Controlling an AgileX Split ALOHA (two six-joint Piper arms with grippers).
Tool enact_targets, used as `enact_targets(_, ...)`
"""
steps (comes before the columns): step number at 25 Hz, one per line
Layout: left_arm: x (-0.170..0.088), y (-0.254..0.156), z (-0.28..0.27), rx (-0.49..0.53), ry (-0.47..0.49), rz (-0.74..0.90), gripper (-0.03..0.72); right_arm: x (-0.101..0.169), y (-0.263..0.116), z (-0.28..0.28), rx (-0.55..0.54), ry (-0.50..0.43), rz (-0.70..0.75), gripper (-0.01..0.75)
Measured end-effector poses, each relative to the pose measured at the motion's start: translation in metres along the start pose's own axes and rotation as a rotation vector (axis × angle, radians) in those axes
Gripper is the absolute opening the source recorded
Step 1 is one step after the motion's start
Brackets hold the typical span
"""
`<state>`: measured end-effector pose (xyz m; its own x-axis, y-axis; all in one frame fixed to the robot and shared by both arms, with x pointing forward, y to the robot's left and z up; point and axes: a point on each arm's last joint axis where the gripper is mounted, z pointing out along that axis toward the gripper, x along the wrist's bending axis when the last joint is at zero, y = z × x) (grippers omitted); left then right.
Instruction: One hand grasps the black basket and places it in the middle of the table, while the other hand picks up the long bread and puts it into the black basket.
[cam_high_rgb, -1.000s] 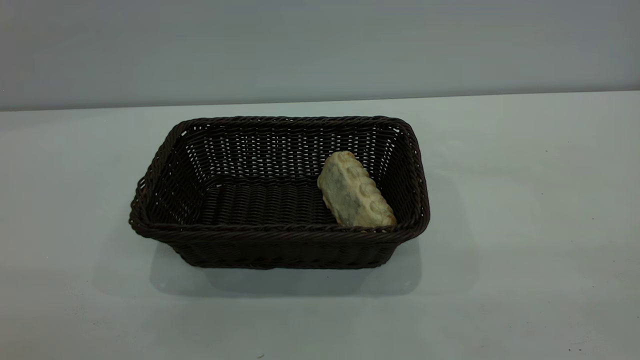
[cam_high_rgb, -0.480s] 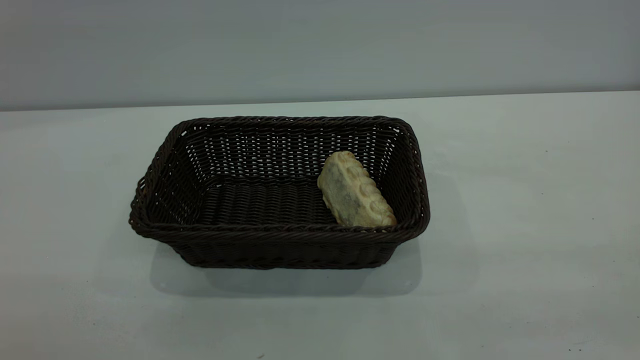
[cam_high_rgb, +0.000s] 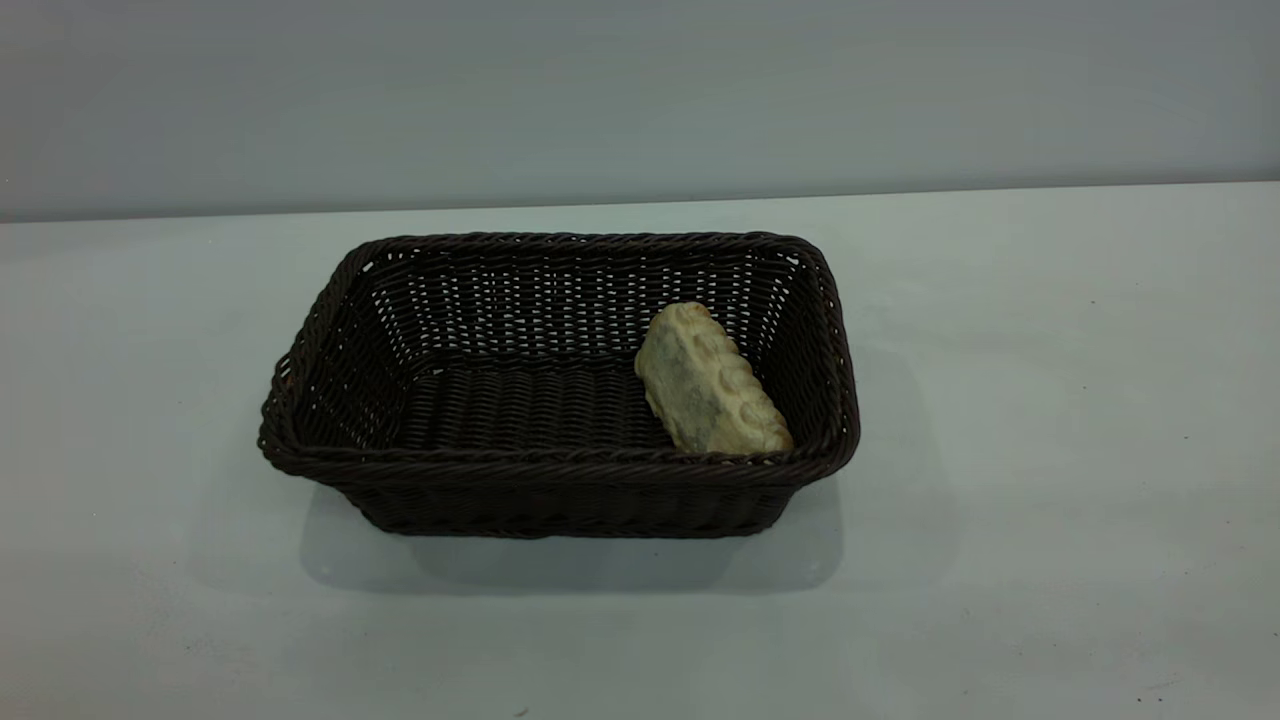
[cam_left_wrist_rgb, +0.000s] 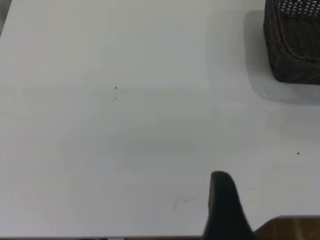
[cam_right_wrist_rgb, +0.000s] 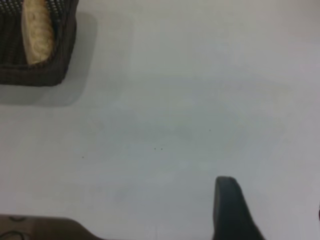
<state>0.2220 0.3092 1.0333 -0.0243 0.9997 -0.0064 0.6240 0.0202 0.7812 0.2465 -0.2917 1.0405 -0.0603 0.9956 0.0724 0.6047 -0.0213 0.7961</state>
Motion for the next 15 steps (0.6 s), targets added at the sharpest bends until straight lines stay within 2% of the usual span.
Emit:
enact_targets(8,0.0000,0.0000,0.0000,0.000,0.000,0.000,0.532,-0.0045,0.0000,0.0000,0.001,-0.049,-0.082,0.401)
enact_targets(15,0.0000,0.0000,0.0000,0.000,0.000,0.000,0.532,-0.0056,0.0000,-0.0001,0.001,-0.061,-0.068,0.401)
